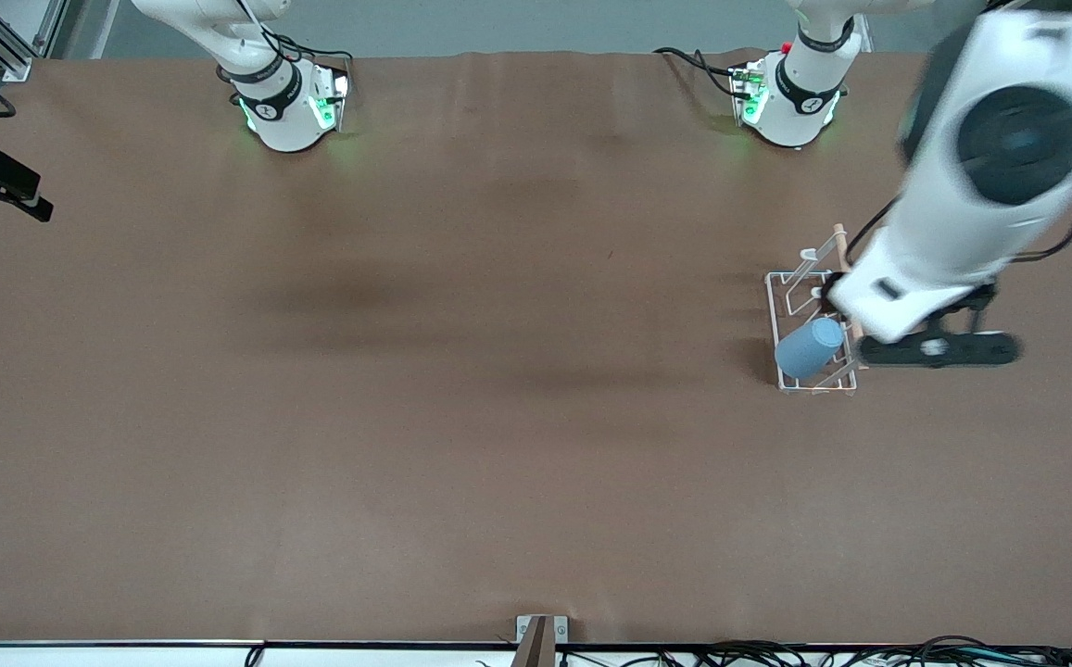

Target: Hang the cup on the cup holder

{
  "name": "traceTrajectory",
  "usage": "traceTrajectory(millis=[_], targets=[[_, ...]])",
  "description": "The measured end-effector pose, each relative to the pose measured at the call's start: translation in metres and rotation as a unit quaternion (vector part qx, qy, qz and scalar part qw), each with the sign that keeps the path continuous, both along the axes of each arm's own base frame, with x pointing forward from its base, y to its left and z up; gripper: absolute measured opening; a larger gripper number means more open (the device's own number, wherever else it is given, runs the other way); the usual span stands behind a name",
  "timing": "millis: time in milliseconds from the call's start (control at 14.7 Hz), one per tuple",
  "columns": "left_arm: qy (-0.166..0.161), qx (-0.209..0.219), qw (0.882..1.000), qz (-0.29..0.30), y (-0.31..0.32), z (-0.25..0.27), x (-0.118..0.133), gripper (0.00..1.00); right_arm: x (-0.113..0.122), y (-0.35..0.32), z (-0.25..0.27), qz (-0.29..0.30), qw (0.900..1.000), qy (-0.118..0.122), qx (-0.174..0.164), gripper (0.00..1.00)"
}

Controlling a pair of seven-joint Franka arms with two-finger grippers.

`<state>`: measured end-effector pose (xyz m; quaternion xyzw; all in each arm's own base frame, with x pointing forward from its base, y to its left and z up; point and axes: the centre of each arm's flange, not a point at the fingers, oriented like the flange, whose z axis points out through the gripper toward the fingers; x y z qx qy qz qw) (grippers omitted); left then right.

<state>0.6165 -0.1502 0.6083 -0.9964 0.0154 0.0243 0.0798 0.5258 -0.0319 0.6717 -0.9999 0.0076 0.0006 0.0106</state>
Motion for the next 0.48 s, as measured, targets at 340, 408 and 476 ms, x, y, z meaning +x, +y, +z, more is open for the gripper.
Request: traceTrajectory(millis=[340, 408, 476], targets=[[-0.008, -0.068, 0.998, 0.011, 0.089, 0.048, -0.052, 1.0, 0.0, 0.0, 0.0, 0.0, 1.0, 0.0, 0.0, 1.0], [-0.008, -0.069, 0.998, 0.007, 0.101, 0.05, -0.067, 1.0, 0.0, 0.0, 0.0, 0.0, 1.0, 0.0, 0.0, 1.0], [-0.009, -0.07, 0.998, 0.003, 0.11, 0.051, -0.083, 1.0, 0.0, 0.0, 0.0, 0.0, 1.0, 0.0, 0.0, 1.0]])
